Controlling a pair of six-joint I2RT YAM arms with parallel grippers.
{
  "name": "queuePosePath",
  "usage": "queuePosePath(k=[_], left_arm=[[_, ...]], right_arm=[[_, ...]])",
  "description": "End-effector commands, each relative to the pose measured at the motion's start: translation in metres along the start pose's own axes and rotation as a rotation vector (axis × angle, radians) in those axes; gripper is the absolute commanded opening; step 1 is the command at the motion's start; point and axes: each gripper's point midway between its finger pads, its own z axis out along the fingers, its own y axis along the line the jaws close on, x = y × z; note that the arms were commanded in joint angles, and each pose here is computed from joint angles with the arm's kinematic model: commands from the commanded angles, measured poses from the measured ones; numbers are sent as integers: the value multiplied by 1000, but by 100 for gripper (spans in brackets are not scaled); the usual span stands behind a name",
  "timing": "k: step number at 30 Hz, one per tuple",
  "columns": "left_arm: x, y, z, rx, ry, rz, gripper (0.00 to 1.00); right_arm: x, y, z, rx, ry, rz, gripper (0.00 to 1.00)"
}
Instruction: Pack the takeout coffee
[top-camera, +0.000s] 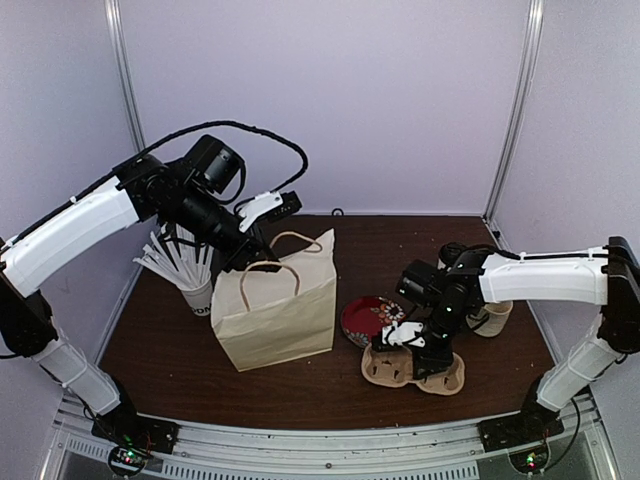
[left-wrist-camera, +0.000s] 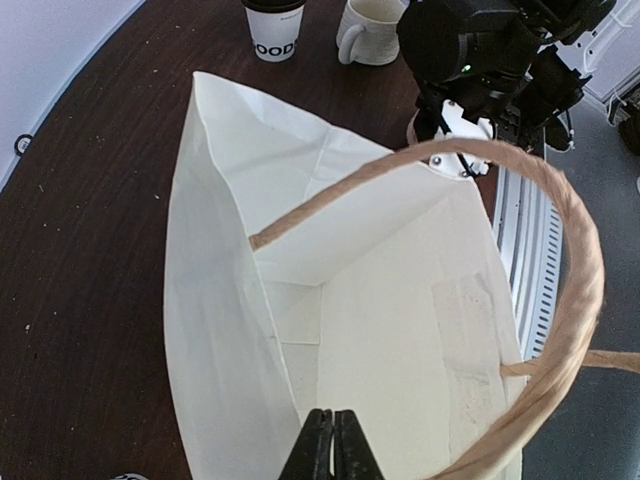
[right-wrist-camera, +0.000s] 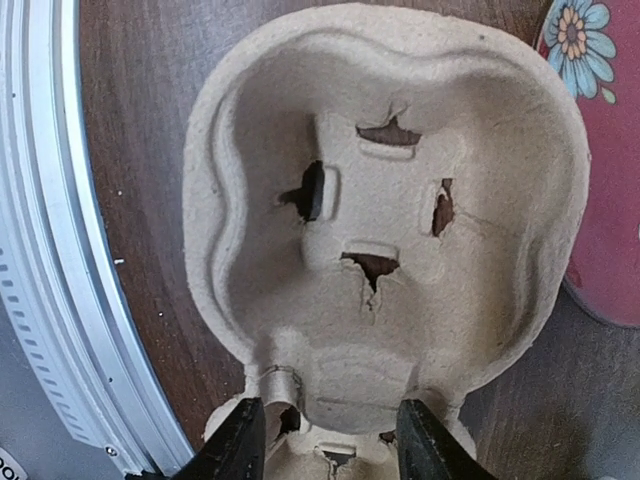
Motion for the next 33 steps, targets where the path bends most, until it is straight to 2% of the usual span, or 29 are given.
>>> queuePosePath(k=[1, 24, 29, 33], left_arm=[[-2, 1, -3, -5, -26, 5, 0], [1, 1, -7, -21, -26, 8, 0], [1, 1, -7, -19, -30, 6, 0], [-2, 1, -9, -26, -37, 8, 0]], right_arm=[[-12, -13, 1, 57, 5, 24, 48], [-12, -14, 13, 84, 94, 21, 44], [-14, -12, 10, 81, 96, 17, 38], [-17, -10, -10, 86, 80, 14, 35]])
